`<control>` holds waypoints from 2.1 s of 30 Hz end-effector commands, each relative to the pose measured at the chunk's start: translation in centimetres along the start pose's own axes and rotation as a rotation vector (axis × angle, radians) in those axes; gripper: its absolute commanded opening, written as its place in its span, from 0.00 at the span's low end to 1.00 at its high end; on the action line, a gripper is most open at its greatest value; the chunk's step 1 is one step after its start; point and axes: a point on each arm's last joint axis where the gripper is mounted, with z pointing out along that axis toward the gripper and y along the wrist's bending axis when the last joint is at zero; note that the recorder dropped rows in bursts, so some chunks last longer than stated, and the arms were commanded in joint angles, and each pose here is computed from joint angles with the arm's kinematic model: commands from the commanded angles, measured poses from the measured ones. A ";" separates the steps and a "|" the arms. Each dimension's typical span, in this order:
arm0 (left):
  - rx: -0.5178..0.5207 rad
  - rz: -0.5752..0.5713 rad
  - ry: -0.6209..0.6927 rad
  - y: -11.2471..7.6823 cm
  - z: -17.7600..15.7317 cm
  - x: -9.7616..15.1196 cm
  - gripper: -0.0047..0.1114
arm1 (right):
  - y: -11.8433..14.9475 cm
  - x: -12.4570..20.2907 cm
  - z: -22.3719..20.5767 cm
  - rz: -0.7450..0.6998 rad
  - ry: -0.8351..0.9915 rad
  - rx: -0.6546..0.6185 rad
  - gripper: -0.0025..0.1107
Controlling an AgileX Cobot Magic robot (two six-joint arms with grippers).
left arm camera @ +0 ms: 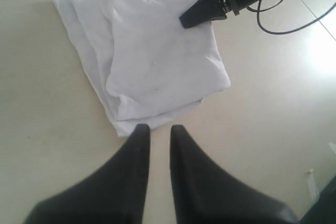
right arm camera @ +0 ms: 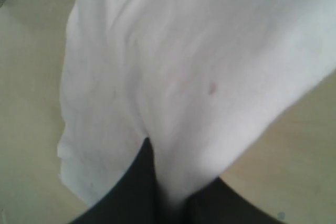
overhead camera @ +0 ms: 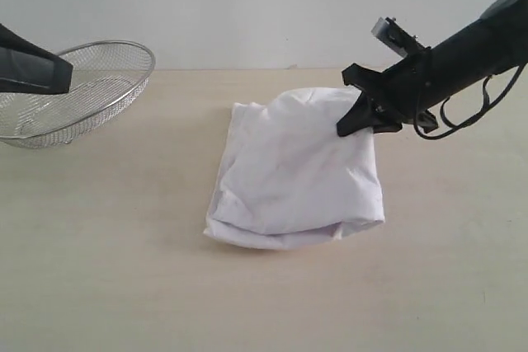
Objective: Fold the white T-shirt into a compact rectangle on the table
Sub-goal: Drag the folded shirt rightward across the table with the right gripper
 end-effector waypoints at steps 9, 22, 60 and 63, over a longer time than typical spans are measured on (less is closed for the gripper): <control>0.011 0.033 -0.022 -0.7 -1.1 0.4 0.16 | -6.5 -5.7 -1.1 0.014 0.078 0.119 0.02; -0.002 0.034 -0.052 -0.6 -1.1 0.1 0.16 | -10.5 -8.2 -4.2 0.046 -0.018 0.153 0.02; 0.000 0.050 -0.047 -0.6 -1.1 0.2 0.16 | -14.1 -8.6 -6.0 0.048 -0.053 0.288 0.05; 0.000 0.050 -0.047 -0.6 -1.1 0.2 0.16 | -13.9 -8.7 -5.8 0.048 -0.050 0.304 0.41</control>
